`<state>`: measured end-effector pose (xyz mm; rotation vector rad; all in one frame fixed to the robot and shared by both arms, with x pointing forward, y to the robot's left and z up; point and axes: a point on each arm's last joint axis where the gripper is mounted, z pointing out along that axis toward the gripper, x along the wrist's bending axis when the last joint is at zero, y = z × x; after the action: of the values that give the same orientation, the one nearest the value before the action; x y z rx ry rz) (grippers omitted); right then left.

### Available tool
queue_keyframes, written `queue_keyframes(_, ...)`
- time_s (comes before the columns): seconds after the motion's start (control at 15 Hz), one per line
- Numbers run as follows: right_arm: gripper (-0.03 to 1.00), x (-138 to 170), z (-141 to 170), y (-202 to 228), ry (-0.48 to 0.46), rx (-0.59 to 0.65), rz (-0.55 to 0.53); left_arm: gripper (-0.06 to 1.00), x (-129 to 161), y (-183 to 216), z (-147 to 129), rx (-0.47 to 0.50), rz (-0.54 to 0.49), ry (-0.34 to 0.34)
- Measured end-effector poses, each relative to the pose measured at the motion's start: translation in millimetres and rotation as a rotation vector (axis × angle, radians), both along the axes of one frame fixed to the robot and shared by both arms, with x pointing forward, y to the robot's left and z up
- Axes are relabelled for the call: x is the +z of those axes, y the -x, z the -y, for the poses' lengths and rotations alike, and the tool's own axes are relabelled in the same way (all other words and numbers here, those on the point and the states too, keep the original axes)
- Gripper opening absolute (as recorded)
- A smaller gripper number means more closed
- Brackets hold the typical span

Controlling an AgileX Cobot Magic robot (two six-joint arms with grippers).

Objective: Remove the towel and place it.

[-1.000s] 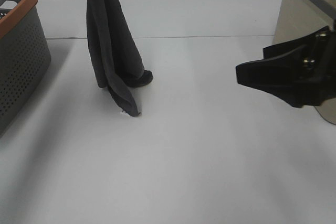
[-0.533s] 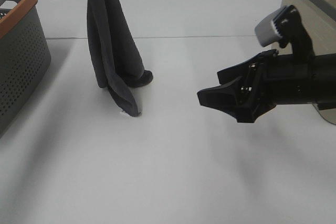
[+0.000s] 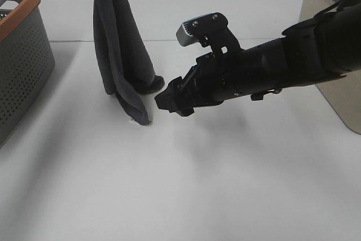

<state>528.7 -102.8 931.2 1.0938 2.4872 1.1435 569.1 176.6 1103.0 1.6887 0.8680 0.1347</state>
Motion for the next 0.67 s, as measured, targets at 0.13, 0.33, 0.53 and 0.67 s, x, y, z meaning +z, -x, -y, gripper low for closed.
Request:
queue_keyframes(0.13,0.69,-20,-6,-6,-0.016,-0.013,-0.075,0.00,0,0,0,0.000,0.000,0.000)
queue_keyframes(0.33,0.69,-36,-12,-10,-0.020,-0.025,-0.129,0.00,0,-1,-1,0.018,0.002,-0.003)
queue_keyframes(0.53,0.69,-44,-30,-20,-0.022,-0.018,-0.128,0.00,0,-2,-1,0.021,0.003,-0.005)
queue_keyframes(0.67,0.69,-48,-43,-23,-0.007,-0.023,-0.120,0.00,0,-2,-1,0.021,0.003,-0.005)
